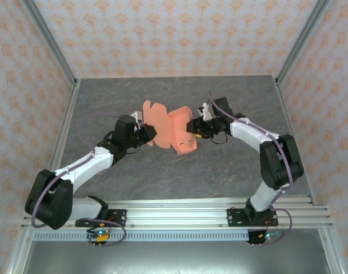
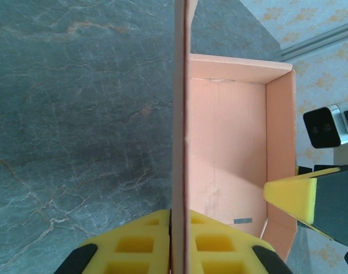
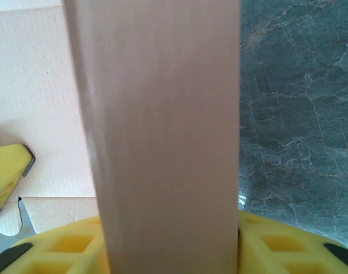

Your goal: Fold the paper box

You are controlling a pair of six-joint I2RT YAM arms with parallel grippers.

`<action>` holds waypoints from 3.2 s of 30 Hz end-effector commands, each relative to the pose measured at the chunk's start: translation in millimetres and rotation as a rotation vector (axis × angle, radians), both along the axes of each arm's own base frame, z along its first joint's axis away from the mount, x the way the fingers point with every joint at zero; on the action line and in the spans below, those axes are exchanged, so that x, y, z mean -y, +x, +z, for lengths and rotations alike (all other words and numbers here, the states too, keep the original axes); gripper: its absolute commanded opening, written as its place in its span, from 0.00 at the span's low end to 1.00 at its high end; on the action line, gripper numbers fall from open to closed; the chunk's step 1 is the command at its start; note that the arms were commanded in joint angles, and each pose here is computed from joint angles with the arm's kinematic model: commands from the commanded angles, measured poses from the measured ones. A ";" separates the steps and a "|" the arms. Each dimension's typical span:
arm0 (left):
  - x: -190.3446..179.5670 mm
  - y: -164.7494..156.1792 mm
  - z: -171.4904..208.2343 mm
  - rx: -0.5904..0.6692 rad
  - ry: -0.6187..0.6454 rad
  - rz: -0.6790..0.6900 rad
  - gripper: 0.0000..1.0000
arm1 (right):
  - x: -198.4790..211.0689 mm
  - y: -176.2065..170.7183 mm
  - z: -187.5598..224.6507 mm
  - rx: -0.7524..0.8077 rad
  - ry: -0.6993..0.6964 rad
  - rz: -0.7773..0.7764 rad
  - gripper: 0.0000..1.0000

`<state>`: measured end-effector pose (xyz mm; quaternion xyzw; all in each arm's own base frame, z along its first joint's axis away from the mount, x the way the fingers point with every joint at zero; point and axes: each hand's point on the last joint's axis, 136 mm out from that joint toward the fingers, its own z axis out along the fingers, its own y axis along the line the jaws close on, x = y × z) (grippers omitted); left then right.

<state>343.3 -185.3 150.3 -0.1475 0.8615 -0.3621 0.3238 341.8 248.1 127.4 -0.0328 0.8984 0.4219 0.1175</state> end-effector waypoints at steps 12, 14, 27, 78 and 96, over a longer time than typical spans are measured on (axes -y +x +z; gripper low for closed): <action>-15.4 -13.6 -8.3 -0.002 0.142 -0.022 0.83 | 28.9 -0.7 -4.2 0.064 -0.310 0.069 0.41; -27.1 -19.1 1.5 0.024 0.178 0.009 1.00 | 34.9 -0.7 -5.9 0.083 -0.399 0.083 0.41; -62.6 -38.8 78.0 0.286 0.292 0.041 1.00 | 29.1 -5.7 24.1 0.367 -0.732 0.368 0.43; -47.3 0.3 -18.6 0.558 0.540 -0.216 0.96 | -52.5 9.3 6.3 0.632 -0.609 0.744 0.96; -62.7 5.3 -18.4 0.523 0.501 -0.147 0.97 | -52.8 -11.7 -31.7 0.493 -0.658 0.935 0.46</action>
